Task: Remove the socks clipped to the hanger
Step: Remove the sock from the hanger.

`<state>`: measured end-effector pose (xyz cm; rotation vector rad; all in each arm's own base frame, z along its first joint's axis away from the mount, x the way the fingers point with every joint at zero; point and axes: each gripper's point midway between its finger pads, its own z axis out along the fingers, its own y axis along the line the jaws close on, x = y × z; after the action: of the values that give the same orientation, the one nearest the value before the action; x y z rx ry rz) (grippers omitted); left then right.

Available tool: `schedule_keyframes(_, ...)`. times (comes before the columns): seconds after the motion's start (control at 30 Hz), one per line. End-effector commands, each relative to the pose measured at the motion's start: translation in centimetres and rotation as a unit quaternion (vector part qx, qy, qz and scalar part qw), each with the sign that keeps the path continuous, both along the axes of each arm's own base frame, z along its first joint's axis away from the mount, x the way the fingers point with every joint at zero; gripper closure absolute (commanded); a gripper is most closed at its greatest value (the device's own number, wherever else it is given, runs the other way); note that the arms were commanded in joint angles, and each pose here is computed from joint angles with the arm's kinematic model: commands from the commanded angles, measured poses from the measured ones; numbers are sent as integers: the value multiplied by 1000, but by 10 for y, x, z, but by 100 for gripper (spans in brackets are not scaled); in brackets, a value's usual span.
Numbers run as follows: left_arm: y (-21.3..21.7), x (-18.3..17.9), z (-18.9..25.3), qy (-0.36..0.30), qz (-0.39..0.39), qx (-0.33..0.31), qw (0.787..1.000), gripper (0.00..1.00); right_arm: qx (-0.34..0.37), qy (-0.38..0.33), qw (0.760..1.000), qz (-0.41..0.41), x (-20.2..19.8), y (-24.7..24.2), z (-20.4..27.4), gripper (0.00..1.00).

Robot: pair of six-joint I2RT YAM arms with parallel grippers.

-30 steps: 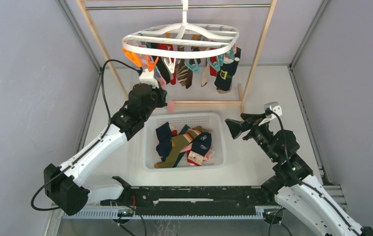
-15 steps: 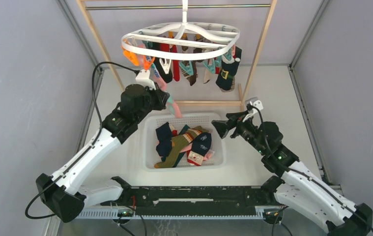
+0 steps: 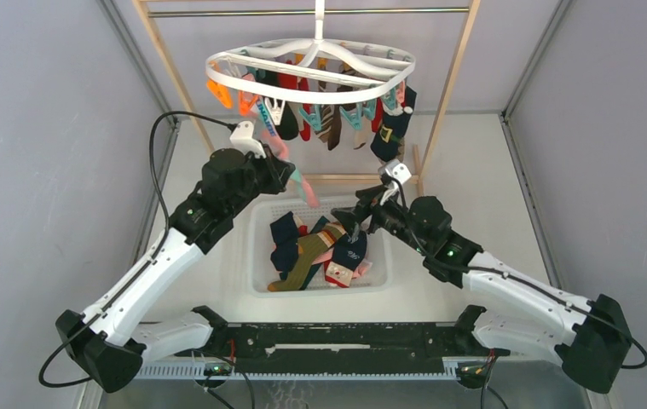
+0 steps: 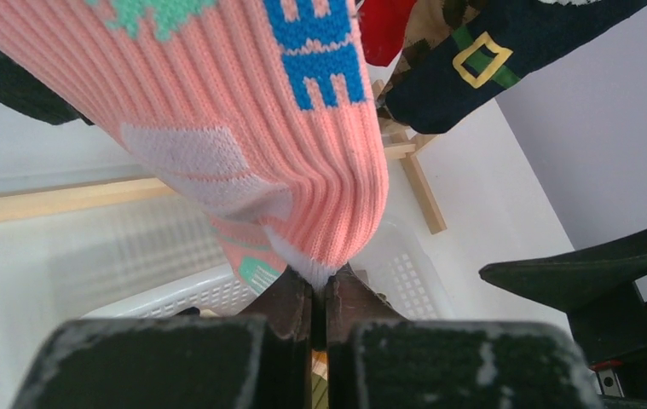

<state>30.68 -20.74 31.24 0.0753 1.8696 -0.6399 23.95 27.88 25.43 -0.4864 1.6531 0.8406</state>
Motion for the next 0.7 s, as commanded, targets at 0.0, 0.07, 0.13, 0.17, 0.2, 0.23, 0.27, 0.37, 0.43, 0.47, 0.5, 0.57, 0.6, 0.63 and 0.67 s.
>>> schedule_keyframes(0.0, -2, -11, 49, -45, -15, -45, 998, 99, 24, -71, 997, 2, 11, 21, 50, 12)
schedule_keyframes(0.07, -1, -13, 51, -46, -15, -47, 998, 99, 18, -72, 997, 1, 16, 30, 50, 12)
schedule_keyframes(0.13, 0, -15, 53, -47, -16, -48, 998, 99, 13, -71, 997, 5, 20, 38, 47, 11)
schedule_keyframes(0.17, 0, -15, 54, -49, -16, -49, 997, 99, 11, -69, 998, 7, 23, 43, 46, 11)
schedule_keyframes(0.2, 1, -16, 54, -49, -16, -51, 997, 99, 8, -67, 998, 8, 25, 46, 44, 12)
schedule_keyframes(0.23, 1, -17, 56, -50, -17, -52, 997, 99, 6, -65, 998, 6, 29, 49, 42, 11)
schedule_keyframes(0.27, 1, -18, 57, -52, -18, -54, 997, 99, 4, -62, 998, 3, 32, 52, 41, 11)
schedule_keyframes(0.37, 2, -21, 61, -56, -20, -58, 997, 99, -3, -50, 999, -11, 44, 59, 37, 11)
schedule_keyframes(0.43, 3, -23, 63, -58, -21, -60, 996, 99, -4, -49, 999, -3, 46, 65, 36, 11)
schedule_keyframes(0.47, 3, -24, 63, -58, -22, -60, 996, 99, -3, -48, 999, 4, 45, 69, 36, 11)
schedule_keyframes(0.5, 3, -25, 64, -58, -23, -61, 996, 99, -2, -47, 999, 9, 45, 72, 35, 11)
schedule_keyframes(0.57, 4, -27, 66, -60, -24, -63, 996, 99, -7, -42, 999, 11, 48, 78, 31, 11)
schedule_keyframes(0.6, 4, -28, 67, -61, -25, -64, 996, 99, -9, -39, 999, 10, 50, 80, 28, 11)
schedule_keyframes(0.63, 5, -28, 68, -62, -25, -64, 996, 99, -12, -36, 999, 10, 52, 82, 25, 11)
schedule_keyframes(0.67, 5, -29, 68, -62, -26, -66, 996, 99, -14, -33, 999, 11, 52, 84, 23, 11)
